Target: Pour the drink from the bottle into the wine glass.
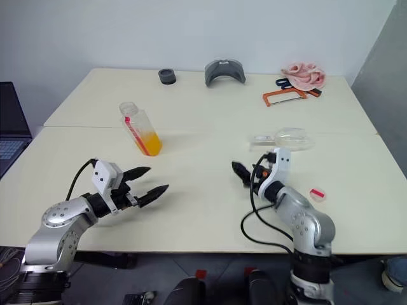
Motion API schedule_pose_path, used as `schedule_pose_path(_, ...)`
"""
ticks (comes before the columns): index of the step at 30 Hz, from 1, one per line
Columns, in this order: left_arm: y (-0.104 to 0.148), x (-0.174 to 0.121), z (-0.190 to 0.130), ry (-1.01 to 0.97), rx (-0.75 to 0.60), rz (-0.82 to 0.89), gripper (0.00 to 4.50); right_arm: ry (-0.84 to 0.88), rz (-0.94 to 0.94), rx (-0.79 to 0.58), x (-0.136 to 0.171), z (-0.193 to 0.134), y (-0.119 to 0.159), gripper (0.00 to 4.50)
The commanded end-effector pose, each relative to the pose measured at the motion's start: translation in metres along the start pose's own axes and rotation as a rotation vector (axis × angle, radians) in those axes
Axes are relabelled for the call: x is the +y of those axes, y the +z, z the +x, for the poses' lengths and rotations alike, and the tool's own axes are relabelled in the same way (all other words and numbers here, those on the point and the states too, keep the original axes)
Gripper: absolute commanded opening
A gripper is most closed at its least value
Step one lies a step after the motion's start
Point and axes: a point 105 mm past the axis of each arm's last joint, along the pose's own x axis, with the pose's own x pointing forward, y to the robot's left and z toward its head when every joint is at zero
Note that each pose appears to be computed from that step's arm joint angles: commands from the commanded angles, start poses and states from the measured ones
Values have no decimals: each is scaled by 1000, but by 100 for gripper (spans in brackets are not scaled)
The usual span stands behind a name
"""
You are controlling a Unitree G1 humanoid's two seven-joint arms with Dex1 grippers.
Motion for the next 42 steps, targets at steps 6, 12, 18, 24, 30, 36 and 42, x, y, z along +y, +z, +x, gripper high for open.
schedule_pose_path(6, 36, -21, 12, -184, -32, 127, 447, -82, 393, -174, -13, 31, 32, 450)
schedule_pose_path(12, 41, -25, 15, -221, -41, 134, 447, -137, 544, -240, -33, 47, 46, 450)
schedule_pose_path(18, 44, -21, 15, -239, -45, 132, 447, -111, 592, -217, -22, 74, 50, 450)
schedule_pose_path(24, 42, -19, 16, -242, -39, 137, 447, -167, 643, -266, -33, 93, 54, 450)
schedule_pose_path(30, 40, -17, 16, -232, -35, 143, 450, -214, 707, -335, -47, 94, 56, 324)
schedule_pose_path(36, 38, -17, 16, -225, -32, 140, 450, -214, 750, -350, -50, 93, 52, 106)
schedule_pose_path(42, 40, -18, 18, -220, -42, 134, 450, -83, 447, -356, -20, 90, 68, 14)
